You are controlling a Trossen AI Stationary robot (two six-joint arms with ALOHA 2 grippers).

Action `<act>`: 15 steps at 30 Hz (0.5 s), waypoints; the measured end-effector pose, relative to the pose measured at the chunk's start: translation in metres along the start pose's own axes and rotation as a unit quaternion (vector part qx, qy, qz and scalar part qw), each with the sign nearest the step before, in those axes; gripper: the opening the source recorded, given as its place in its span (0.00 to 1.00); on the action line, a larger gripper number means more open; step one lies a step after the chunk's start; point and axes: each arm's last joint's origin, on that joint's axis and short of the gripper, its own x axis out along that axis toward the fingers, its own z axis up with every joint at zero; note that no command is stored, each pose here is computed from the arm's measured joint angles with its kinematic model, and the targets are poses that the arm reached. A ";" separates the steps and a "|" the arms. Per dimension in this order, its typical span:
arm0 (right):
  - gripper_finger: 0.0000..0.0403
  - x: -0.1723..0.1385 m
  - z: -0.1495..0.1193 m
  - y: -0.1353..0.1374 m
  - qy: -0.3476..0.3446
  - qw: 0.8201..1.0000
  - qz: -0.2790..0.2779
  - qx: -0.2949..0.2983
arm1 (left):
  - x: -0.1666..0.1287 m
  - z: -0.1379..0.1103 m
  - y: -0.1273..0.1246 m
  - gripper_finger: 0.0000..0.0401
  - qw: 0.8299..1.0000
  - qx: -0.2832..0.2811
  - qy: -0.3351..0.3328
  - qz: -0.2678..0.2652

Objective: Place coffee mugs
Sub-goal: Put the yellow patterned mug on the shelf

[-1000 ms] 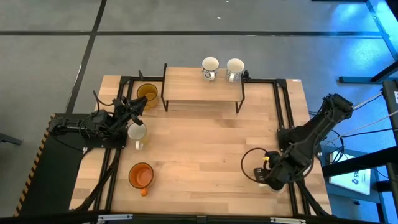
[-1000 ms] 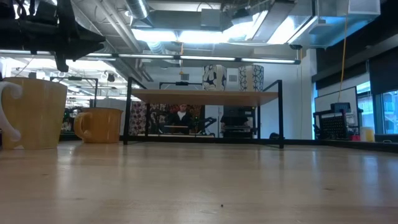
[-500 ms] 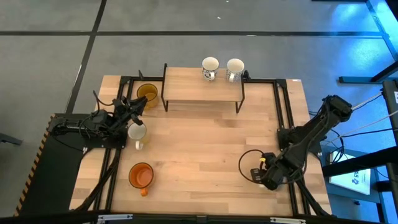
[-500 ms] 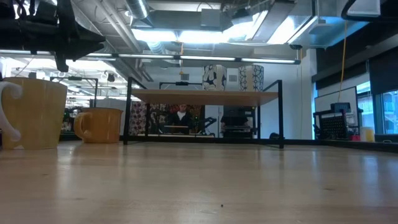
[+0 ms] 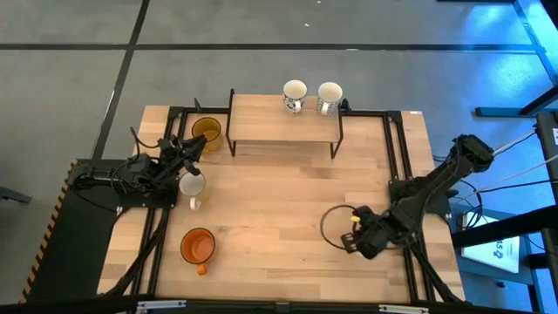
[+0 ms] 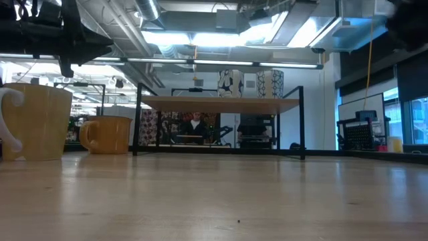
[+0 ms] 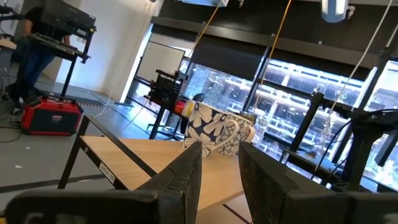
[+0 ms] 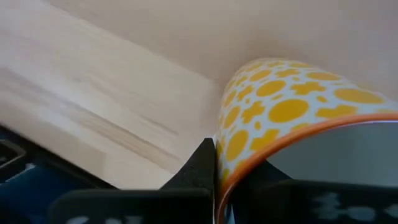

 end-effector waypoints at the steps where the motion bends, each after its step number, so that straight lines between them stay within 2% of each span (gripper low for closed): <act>1: 0.02 -0.003 0.007 0.005 -0.005 1.000 0.007 -0.015 | 0.000 0.000 0.000 0.25 1.000 0.000 0.000 -0.001; 8: 0.02 -0.026 0.070 0.034 -0.078 0.985 0.042 -0.149 | 0.000 -0.005 0.001 0.25 1.000 0.018 0.020 0.001; 15: 0.01 -0.035 0.125 0.069 -0.096 0.962 0.029 -0.256 | 0.000 -0.005 0.000 0.25 1.000 0.019 0.024 -0.008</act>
